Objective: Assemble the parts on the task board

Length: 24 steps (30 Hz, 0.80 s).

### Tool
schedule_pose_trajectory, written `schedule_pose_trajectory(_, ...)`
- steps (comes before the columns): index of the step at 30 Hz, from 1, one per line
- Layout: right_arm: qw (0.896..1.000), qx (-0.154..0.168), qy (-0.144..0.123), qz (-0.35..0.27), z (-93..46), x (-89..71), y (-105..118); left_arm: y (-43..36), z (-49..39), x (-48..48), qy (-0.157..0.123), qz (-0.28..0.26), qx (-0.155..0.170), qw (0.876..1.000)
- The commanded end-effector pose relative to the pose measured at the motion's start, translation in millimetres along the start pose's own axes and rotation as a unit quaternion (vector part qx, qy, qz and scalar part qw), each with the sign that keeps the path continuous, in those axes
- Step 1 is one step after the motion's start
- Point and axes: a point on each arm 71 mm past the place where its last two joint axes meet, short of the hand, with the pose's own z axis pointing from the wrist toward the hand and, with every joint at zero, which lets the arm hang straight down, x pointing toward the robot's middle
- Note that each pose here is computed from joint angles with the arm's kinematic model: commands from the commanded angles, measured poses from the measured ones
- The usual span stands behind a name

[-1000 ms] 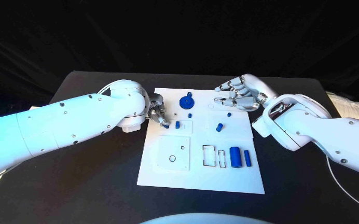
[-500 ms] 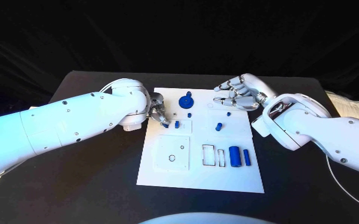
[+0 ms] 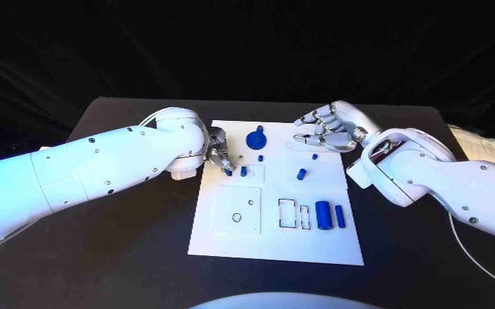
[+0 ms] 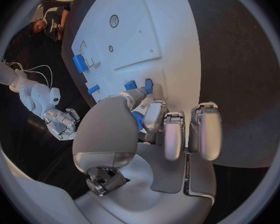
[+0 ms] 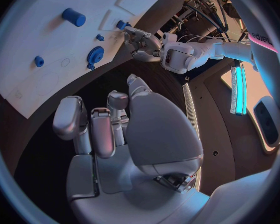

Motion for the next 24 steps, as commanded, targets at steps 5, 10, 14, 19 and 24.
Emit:
schedule_pose_trajectory(5,1.000,-0.004,0.007,-0.003,-0.3,1.5,0.9,0.6,3.5,6.7,0.013,-0.001,-0.010,1.000)
schedule_pose_trajectory(10,1.000,-0.004,0.007,-0.003,-0.4,1.4,0.9,1.7,4.3,6.6,0.014,0.000,-0.016,1.000)
schedule_pose_trajectory(14,1.000,-0.004,0.007,-0.003,-0.5,1.3,0.9,2.4,4.8,6.5,0.015,0.000,-0.018,1.000)
schedule_pose_trajectory(19,1.000,-0.004,0.007,-0.004,-0.7,1.1,0.8,3.6,5.4,6.0,0.014,-0.001,-0.021,1.000)
schedule_pose_trajectory(24,1.000,-0.004,0.007,-0.004,-0.8,1.0,0.7,5.1,5.9,5.2,0.011,-0.001,-0.025,1.000)
